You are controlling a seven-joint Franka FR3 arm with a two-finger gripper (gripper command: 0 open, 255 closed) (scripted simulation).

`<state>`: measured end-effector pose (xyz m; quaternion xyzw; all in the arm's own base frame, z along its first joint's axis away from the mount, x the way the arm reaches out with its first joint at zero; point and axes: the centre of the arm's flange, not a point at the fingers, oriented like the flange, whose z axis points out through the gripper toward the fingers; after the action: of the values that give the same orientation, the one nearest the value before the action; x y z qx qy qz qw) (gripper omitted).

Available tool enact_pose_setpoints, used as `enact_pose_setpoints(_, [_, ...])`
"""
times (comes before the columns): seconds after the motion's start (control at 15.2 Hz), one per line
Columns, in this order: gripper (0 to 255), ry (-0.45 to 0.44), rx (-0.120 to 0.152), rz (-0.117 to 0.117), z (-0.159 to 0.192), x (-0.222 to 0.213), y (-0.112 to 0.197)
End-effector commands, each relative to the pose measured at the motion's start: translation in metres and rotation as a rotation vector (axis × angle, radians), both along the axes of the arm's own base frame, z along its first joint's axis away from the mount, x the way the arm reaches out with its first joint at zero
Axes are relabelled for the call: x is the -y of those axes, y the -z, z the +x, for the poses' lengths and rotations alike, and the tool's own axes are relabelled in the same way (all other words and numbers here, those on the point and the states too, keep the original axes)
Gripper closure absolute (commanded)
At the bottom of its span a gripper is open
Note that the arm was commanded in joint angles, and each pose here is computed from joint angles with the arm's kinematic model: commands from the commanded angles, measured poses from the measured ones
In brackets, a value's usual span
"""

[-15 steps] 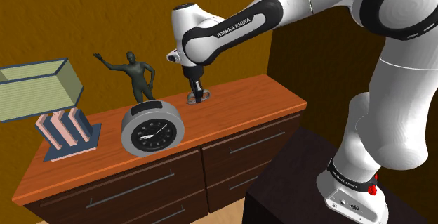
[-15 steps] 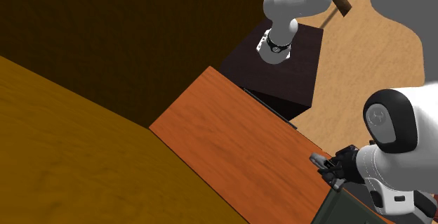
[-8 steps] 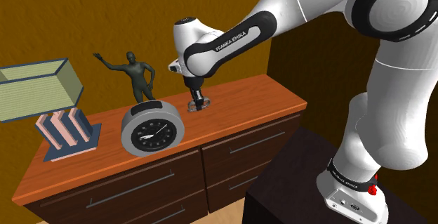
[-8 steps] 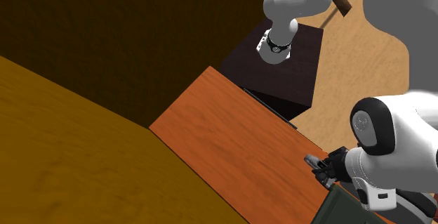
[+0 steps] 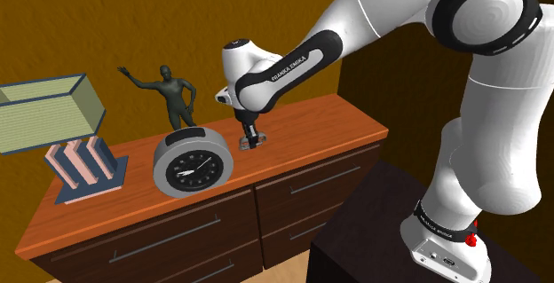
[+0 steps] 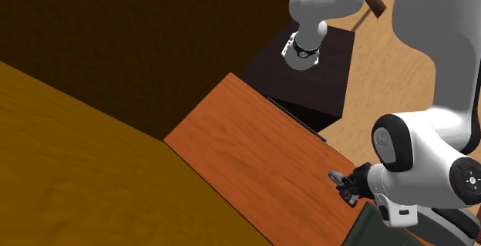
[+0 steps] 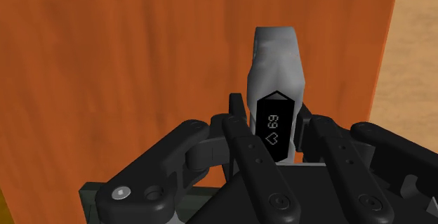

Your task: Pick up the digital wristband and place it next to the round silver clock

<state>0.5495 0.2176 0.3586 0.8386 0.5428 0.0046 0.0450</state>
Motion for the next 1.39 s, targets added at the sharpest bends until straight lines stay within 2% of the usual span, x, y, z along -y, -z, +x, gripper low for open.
enact_pose_setpoints(0.0, [255, 0.0, 0.0, 0.0, -0.001, 0.0, 0.012])
enact_pose_setpoints(0.13, [255, 0.0, 0.0, 0.0, -0.001, 0.0, 0.021])
enact_pose_setpoints(0.59, [255, 0.0, 0.0, 0.0, -0.001, 0.0, 0.021])
enact_pose_setpoints(0.66, [0, 0.0, 0.0, 0.0, -0.001, 0.0, 0.021])
enact_pose_setpoints(0.99, [0, 0.0, 0.0, 0.0, -0.001, 0.0, 0.021])
enact_pose_setpoints(1.25, [0, 0.0, 0.0, 0.0, -0.003, -0.004, -0.029])
enact_pose_setpoints(1.32, [0, 0.0, 0.0, 0.0, -0.003, -0.004, -0.029])
